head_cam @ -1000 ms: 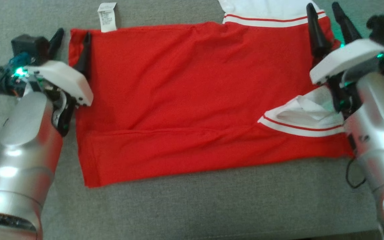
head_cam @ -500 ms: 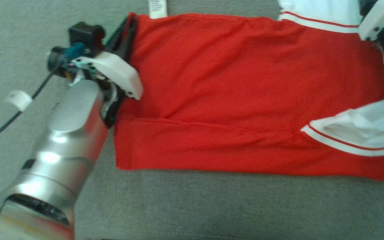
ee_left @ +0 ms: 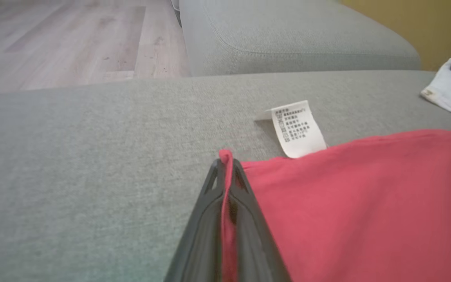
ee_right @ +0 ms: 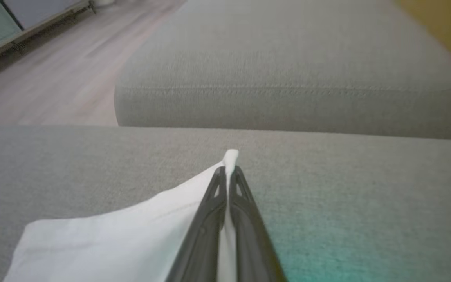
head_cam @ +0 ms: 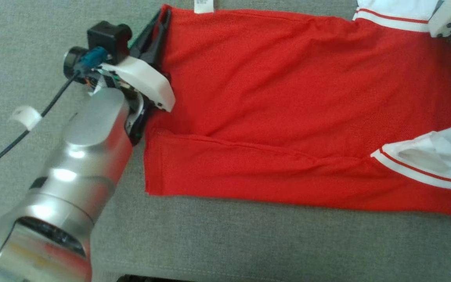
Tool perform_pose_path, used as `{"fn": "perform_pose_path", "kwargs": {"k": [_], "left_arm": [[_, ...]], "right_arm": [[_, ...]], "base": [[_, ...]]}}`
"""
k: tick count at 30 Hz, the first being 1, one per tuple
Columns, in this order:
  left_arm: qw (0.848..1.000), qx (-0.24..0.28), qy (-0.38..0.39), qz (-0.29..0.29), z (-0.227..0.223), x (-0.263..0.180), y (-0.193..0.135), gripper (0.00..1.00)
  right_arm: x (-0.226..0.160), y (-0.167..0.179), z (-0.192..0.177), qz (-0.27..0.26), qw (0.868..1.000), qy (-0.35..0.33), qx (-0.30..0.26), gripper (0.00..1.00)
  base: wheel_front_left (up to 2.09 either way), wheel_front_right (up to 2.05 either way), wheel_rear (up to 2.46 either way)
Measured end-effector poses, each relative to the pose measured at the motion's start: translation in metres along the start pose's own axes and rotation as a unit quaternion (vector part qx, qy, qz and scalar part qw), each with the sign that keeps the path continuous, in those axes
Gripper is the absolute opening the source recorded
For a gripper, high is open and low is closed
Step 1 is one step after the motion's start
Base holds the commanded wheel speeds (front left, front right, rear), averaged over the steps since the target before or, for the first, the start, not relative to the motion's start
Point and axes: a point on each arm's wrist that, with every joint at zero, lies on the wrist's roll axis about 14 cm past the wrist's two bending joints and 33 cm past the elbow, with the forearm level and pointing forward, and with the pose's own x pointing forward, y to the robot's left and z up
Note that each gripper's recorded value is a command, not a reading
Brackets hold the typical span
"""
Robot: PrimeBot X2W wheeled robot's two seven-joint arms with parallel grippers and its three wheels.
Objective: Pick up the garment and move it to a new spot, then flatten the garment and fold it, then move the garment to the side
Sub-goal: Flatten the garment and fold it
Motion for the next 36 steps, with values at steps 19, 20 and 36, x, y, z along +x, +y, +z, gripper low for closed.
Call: {"fn": "perform_pose_path", "kwargs": {"k": [19, 20, 36], "left_arm": [[0.993, 0.020, -0.100, 0.063, 0.037, -0.052, 0.020, 0.00], [0.993, 0.024, -0.101, 0.064, 0.036, -0.056, 0.019, 0.00], [0.995, 0.009, -0.079, 0.067, -0.011, -0.117, -0.017, 1.00]], "right_arm": [[-0.092, -0.003, 0.068, -0.007, 0.975, -0.206, 0.082, 0.00], [-0.101, -0.002, 0.058, -0.008, 0.975, -0.201, 0.090, 0.00], [-0.212, 0.004, -0.051, -0.059, 0.967, -0.137, 0.206, 1.00]], "base": [[0.00, 0.00, 0.00], [0.00, 0.00, 0.00], [0.00, 0.00, 0.00]]}}
